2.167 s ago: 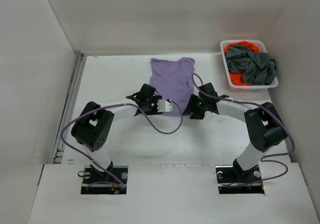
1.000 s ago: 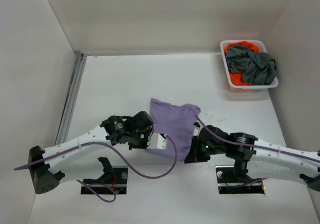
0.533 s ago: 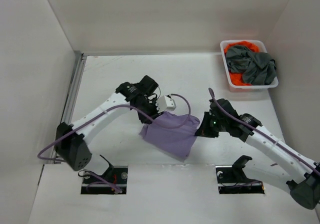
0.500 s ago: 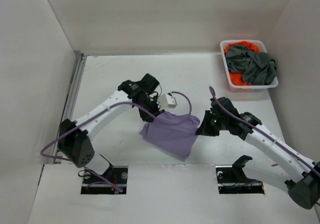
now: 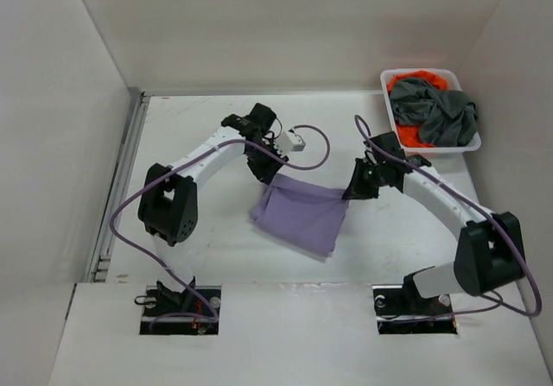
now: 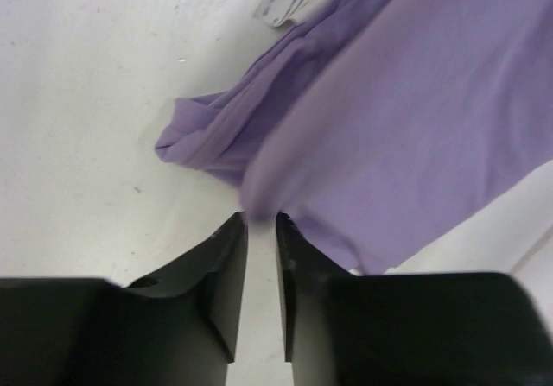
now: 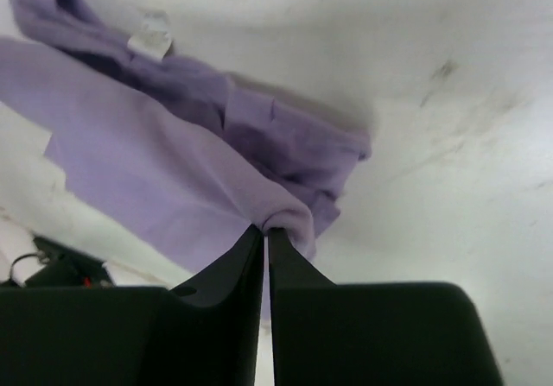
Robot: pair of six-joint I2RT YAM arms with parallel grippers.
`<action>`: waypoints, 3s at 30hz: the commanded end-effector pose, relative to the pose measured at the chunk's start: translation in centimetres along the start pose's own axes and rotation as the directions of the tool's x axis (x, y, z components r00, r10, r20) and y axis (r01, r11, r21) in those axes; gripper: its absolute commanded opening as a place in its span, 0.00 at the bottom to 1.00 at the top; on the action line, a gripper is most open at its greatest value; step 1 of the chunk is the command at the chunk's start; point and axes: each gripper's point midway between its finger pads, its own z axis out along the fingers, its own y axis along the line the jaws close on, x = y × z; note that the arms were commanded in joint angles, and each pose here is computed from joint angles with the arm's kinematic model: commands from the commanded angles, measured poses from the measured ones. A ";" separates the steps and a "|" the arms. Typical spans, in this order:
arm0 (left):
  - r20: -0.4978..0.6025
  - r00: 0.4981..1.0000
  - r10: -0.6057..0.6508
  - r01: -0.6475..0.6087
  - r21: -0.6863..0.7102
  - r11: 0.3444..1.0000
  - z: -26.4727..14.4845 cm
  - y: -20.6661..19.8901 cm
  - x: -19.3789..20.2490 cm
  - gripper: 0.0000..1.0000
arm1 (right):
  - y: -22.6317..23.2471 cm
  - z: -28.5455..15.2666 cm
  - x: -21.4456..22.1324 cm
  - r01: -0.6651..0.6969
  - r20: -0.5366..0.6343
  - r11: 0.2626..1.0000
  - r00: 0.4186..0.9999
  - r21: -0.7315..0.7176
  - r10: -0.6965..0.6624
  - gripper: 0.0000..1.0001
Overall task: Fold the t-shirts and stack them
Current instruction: Fold the long partially folded tshirt into a neat square, then put the neatly folded tshirt into the corner of the board with the left arm
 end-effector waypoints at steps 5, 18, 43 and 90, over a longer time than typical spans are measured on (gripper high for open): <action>0.155 0.988 -0.010 0.045 -0.223 0.974 -1.1 7.0 -4.6 0.46 | -1.7 1.6 -6.4 0.014 0.115 0.999 0.993 0.039 -0.019 0.32; 0.148 0.953 -0.264 0.268 -0.010 0.963 -0.7 -1.2 2.5 0.50 | -1.5 -0.2 -0.1 -0.037 0.205 0.999 0.978 0.018 0.032 0.59; 0.171 0.860 -0.481 0.484 0.024 0.875 -1.6 2.5 7.9 0.38 | 4.2 8.3 -2.6 0.046 0.107 0.998 0.993 -0.039 -0.042 0.41; 0.240 0.728 -0.642 0.685 -0.281 0.672 -2.8 23.0 13.8 0.04 | -0.4 -4.8 -3.0 -0.007 0.330 1.000 0.944 0.014 0.002 0.52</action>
